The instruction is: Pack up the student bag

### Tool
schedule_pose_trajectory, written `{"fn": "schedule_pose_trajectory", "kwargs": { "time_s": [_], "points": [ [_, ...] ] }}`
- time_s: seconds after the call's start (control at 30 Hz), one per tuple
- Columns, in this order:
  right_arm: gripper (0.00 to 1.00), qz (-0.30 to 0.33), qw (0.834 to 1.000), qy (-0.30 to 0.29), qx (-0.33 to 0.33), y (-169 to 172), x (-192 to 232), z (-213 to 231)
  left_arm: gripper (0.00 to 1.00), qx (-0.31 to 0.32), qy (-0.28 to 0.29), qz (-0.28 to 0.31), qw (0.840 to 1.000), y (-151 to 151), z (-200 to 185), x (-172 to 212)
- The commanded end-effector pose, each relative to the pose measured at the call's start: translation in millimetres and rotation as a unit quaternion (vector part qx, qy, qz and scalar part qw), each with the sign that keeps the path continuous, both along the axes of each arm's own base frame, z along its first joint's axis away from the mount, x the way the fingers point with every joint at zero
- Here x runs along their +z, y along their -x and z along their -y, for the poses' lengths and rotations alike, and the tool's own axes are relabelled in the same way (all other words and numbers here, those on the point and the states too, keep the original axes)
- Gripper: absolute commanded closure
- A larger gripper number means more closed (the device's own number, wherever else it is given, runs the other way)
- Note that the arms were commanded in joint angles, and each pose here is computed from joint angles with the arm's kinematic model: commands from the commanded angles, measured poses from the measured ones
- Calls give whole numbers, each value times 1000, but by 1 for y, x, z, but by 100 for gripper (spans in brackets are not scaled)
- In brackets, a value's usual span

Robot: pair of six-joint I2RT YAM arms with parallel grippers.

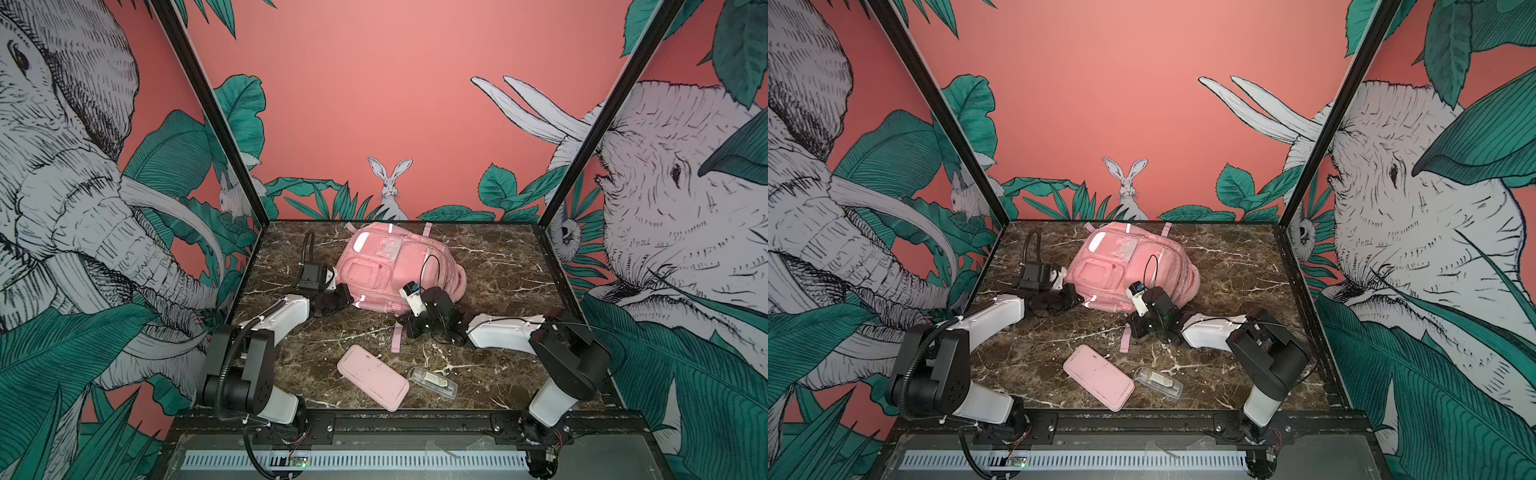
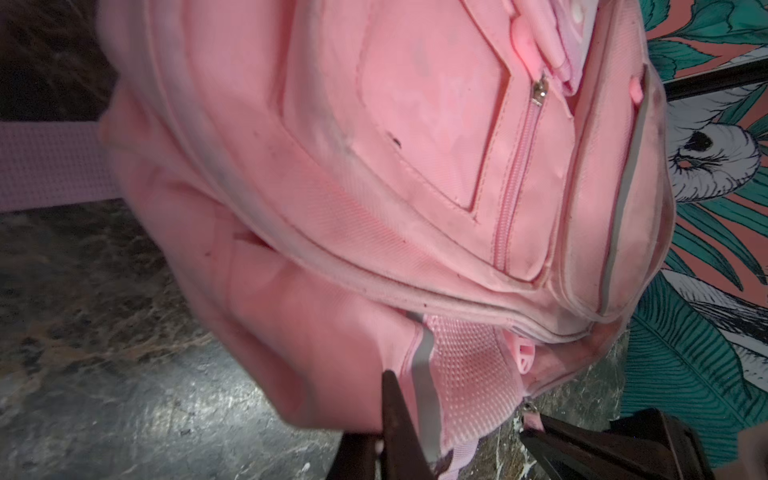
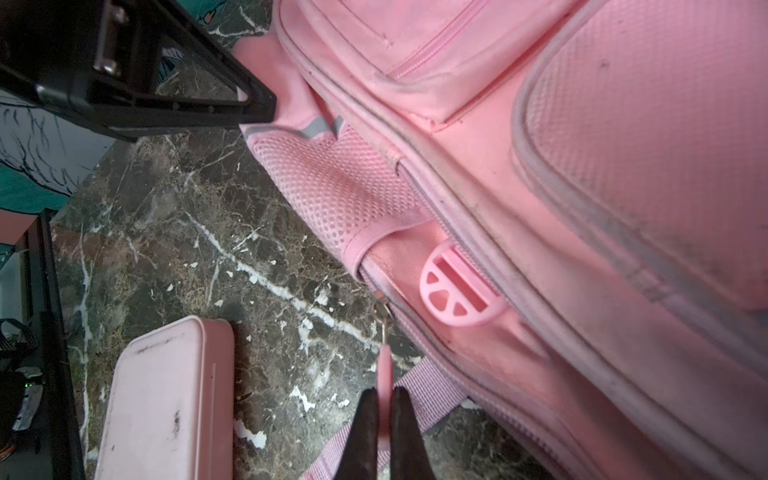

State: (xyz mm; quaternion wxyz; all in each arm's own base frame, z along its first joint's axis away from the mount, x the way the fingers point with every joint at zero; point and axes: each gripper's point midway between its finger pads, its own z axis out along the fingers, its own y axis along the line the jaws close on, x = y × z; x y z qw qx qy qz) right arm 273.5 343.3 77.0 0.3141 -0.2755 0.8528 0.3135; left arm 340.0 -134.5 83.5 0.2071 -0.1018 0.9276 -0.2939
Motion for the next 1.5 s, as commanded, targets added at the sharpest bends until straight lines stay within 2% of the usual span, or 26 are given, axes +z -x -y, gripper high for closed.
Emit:
{"fn": "schedule_pose_trajectory", "kwargs": {
  "time_s": [0.0, 0.17, 0.2, 0.63, 0.83, 0.93, 1.13, 1.27, 1.47],
  "points": [
    [100, 6, 1000, 13, -9, 0, 9, 8, 93, 18, -16, 41, 999, -21, -14, 19],
    [100, 0, 999, 43, -21, 0, -4, 24, 93, 27, -26, 41, 998, -24, -26, 21],
    [100, 9, 999, 35, -26, -1, 7, 28, 93, 29, -30, 39, 998, -24, -29, 21],
    [100, -6, 992, 93, -90, -9, -7, 96, 94, 58, -51, 37, 996, -30, -60, 23],
    [100, -9, 992, 92, -81, -10, -2, 95, 91, 63, -41, 34, 997, -34, -60, 22],
    [100, -18, 994, 80, -66, -9, 0, 85, 85, 56, -14, 32, 998, -36, -51, 20],
    [100, -21, 996, 74, -51, -6, 1, 69, 49, 33, -12, 17, 999, -19, -41, 12],
    [100, -22, 996, 72, -45, -4, 1, 63, 31, 22, -17, 7, 1000, 0, -35, 5],
    [100, -20, 997, 70, -38, -1, 6, 58, 20, -9, -43, 0, 999, 33, -4, 2]
  ]
}}
